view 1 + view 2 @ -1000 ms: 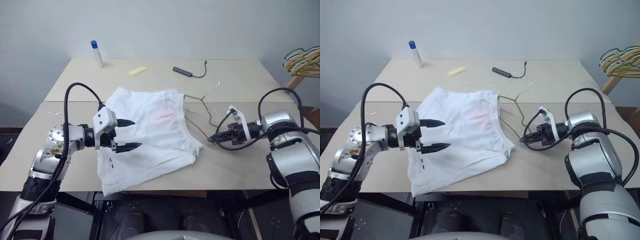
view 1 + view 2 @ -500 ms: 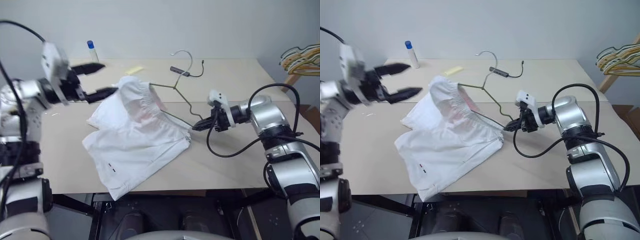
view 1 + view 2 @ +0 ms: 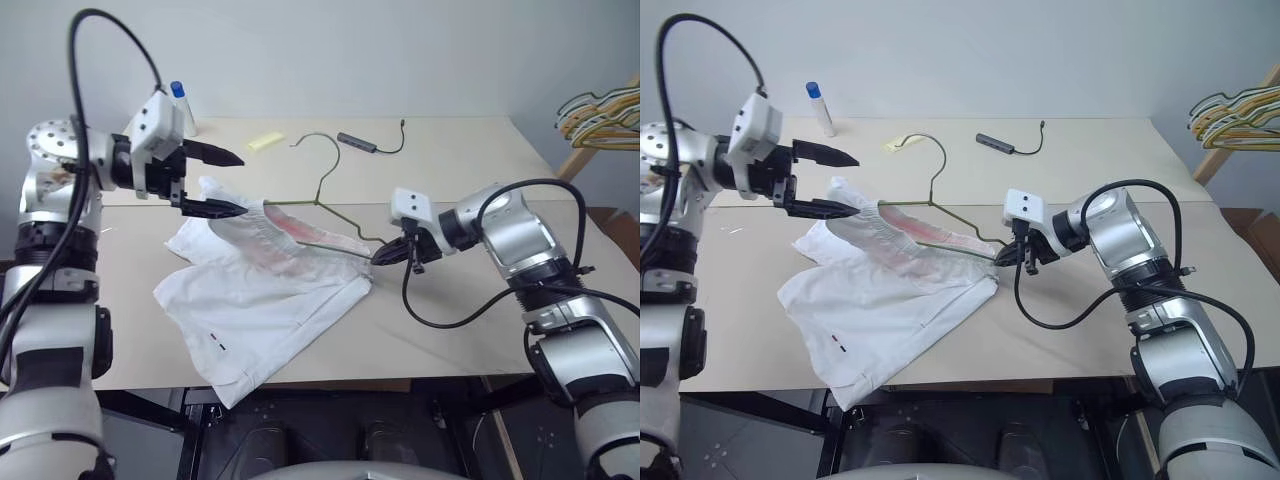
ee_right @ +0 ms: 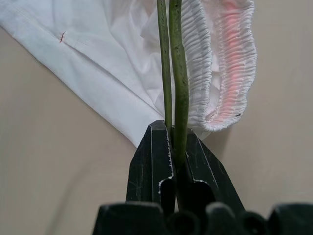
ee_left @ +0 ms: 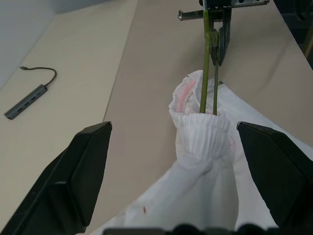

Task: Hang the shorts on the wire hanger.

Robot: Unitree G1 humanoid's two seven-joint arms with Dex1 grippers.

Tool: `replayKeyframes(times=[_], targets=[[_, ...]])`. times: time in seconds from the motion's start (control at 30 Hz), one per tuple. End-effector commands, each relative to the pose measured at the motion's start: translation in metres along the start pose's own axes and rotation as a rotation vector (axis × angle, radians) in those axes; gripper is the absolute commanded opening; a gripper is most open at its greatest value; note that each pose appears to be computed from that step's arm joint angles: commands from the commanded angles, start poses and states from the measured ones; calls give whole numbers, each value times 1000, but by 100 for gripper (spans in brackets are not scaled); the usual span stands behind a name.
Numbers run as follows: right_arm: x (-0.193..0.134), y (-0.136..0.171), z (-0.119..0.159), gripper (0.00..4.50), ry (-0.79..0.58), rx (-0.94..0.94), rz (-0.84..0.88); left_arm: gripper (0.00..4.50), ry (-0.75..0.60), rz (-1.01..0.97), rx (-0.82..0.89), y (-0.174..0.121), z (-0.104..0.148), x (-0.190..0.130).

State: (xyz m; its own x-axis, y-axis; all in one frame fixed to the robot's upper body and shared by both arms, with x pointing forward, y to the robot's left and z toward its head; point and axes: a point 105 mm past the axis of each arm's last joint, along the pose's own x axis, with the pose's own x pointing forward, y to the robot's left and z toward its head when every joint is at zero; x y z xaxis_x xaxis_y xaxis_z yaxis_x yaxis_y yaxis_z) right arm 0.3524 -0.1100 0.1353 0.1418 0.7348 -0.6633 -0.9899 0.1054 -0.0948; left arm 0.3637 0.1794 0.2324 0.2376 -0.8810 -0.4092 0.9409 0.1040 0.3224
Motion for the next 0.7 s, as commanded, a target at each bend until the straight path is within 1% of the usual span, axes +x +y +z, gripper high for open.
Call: replayKeyframes(times=[0.03, 0.1, 0.13, 0.2, 0.33, 0.57, 0.6, 0.7], targets=[[-7, -2, 14, 0, -9, -62, -17, 446, 21, -18, 20, 2, 2, 4], [-6, -3, 14, 0, -6, -62, -17, 446, 26, -37, 3, 1, -1, 8], [-5, -2, 13, 0, -2, -64, -17, 407, 42, -45, -4, 0, -4, 10], [-4, -2, 14, 0, -4, -61, -13, 362, 73, -60, -18, -1, -12, 16], [-3, -2, 17, 0, -7, -58, -8, 235, 116, -78, -39, -2, -23, 23], [-4, -2, 18, 0, -7, -77, -19, 15, 74, -73, -46, 0, -18, 26], [-4, -2, 18, 0, -9, -89, -22, 3, 70, -71, -45, 0, -18, 25], [-4, -3, 21, 0, -43, -188, -58, 3, 80, -59, -10, 1, -18, 24]])
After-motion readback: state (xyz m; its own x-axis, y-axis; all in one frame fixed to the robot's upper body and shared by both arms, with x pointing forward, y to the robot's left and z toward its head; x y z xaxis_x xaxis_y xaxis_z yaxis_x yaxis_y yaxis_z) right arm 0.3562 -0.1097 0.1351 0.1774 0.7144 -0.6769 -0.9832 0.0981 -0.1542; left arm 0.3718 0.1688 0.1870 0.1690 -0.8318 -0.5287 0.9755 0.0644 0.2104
